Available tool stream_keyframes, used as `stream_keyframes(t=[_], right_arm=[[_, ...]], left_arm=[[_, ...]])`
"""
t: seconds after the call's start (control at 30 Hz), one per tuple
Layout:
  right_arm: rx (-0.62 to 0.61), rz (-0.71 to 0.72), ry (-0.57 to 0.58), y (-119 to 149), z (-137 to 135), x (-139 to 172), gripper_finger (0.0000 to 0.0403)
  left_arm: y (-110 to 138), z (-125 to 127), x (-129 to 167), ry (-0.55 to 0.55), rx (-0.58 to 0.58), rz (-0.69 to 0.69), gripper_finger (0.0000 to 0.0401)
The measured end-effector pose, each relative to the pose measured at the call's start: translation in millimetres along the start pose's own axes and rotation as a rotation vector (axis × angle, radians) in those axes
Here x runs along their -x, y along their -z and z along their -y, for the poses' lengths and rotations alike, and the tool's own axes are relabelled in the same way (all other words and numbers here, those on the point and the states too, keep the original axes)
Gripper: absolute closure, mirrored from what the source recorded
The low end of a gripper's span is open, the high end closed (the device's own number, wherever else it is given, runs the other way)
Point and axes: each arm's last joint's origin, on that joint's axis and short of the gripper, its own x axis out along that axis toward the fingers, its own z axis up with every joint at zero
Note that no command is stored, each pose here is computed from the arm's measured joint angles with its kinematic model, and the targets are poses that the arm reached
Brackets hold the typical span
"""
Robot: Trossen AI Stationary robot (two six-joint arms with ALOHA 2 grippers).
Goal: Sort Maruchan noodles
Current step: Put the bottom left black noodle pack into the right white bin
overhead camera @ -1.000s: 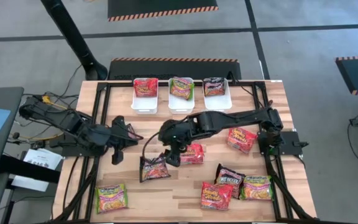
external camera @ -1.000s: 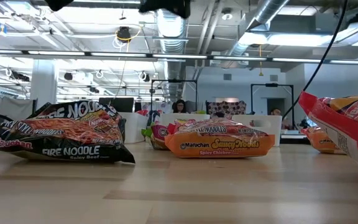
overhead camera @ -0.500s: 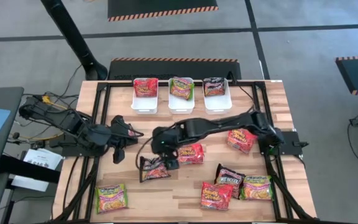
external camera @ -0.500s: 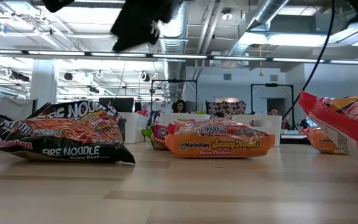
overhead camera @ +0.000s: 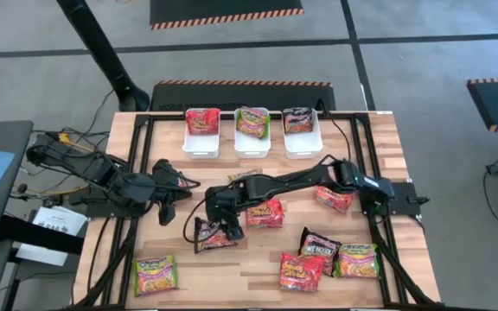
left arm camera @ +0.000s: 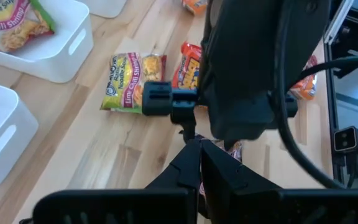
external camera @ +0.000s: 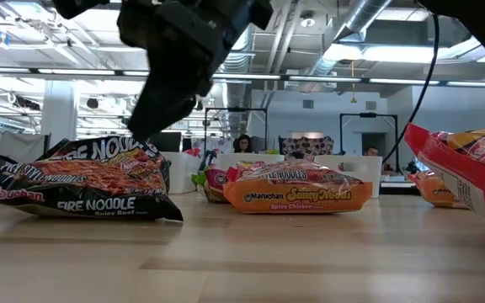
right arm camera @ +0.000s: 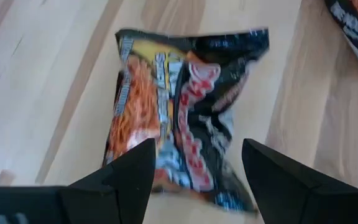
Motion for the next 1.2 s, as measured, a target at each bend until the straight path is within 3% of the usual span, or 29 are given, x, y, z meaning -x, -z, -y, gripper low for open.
stream_keyframes(t=[0.3, 0.63, 0.77, 1.03, 1.2], right_arm=[[0.011, 0.013, 0.002, 0.6, -6.5, -13.6, 0.0138], [-0.13, -0.098, 0.042, 20.2, -2.6, -41.6, 0.0149], [-0.164, -0.103, 0.038, 20.7, -4.6, -42.5, 0.0204], [-0.232, -0.088, 0.023, 16.4, -8.4, -34.7, 0.0377], [-0.249, -0.077, 0.025, 10.3, -10.6, -17.2, 0.0394]], left_arm=[[1.3, -0.9, 0.0, -0.008, -0.007, -0.013, 0.0401], [3.1, -2.0, 0.0, -0.019, -0.021, -0.031, 0.0401], [4.6, -3.1, 0.2, -0.029, -0.029, -0.045, 0.0401], [7.6, -5.3, 0.4, -0.049, -0.046, -0.075, 0.0401], [8.0, -5.6, 0.5, -0.051, -0.047, -0.079, 0.0401]])
